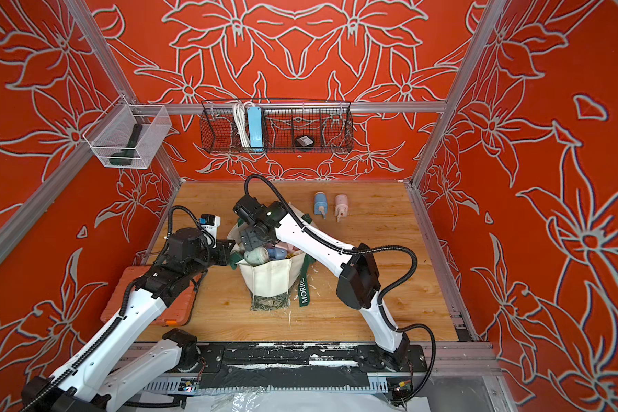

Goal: Take out the pencil sharpeners from the tote bags
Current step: Pick up the pencil sharpener from the canvas bag.

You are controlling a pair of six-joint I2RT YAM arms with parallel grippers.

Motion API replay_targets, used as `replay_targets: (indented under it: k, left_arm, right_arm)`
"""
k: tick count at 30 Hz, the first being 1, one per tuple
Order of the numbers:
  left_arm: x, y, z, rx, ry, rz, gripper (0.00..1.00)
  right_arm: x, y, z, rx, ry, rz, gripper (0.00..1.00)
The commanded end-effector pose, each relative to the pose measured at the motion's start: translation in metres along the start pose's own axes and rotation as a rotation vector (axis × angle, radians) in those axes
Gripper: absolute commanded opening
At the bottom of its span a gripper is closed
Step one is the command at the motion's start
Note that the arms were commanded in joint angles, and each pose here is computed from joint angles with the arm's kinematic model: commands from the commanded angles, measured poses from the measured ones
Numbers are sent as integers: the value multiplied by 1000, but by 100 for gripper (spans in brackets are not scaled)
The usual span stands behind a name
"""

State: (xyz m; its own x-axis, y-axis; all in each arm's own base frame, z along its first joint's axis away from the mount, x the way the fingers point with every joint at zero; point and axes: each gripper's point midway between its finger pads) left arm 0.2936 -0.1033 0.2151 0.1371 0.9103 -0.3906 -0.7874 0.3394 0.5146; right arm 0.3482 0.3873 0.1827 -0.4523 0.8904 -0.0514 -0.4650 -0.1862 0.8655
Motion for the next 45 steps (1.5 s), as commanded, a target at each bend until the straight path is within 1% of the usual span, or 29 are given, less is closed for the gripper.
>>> replay_targets:
  k: [1, 4, 7, 11, 12, 14, 17, 20, 25, 29, 33, 37, 41, 43, 45]
  left_arm:
    - [-12, 7, 15, -62, -22, -48, 0]
    - [-12, 7, 14, -59, -23, -50, 0]
    - [-13, 7, 13, -56, -21, -52, 0]
    - [-13, 7, 14, -59, -22, -53, 0]
    - [-13, 7, 14, -60, -22, -56, 0]
    - [-13, 8, 14, -60, -21, -54, 0]
    - [-13, 9, 14, -64, -22, -55, 0]
    - [-13, 8, 14, -61, -21, -55, 0]
    - [-13, 8, 14, -61, -21, -54, 0]
    - [-13, 8, 14, -61, -22, -55, 0]
    - [-13, 8, 14, -60, -22, -53, 0]
    - [-13, 8, 14, -59, -21, -53, 0]
    - [-13, 8, 14, -59, -21, -53, 0]
    - [-13, 7, 13, -58, -21, -53, 0]
    - [-13, 7, 13, -58, -21, -53, 0]
  right_arm:
    - [-69, -50, -25, 121, 0, -292, 99]
    - [-78, -53, -19, 83, -10, -353, 99]
    - [-88, -55, -14, 65, -39, -377, 99]
    - [-78, -59, 1, 9, -46, -302, 98]
    - [-73, -59, 3, 9, -36, -269, 96]
    - [-70, -51, 7, -5, -36, -247, 92]
    - [-60, -35, 15, -70, -27, -145, 87]
    - [-50, -20, 20, -121, -26, 3, 82]
    - [-40, 0, 19, -133, -28, 229, 75]
    - [-35, 15, 9, -100, -1, 334, 74]
    - [-30, 30, 1, -87, -10, 446, 73]
    - [-23, 53, 0, -76, -45, 596, 72]
    - [-26, 78, 6, -102, -88, 694, 72]
    - [-29, 83, 10, -109, -130, 738, 72]
    - [-26, 83, 9, -82, -163, 787, 72]
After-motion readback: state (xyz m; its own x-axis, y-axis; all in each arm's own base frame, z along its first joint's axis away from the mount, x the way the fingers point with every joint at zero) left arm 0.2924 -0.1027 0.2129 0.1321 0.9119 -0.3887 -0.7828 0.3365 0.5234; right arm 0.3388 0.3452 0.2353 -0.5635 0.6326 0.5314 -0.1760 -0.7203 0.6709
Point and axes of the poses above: each gripper's point midway between its finger pads, its own y axis back along the fingers, its own x axis along the line the jaws close on, z = x × y, and after that the axes turned 5 degrees about y, right-handed
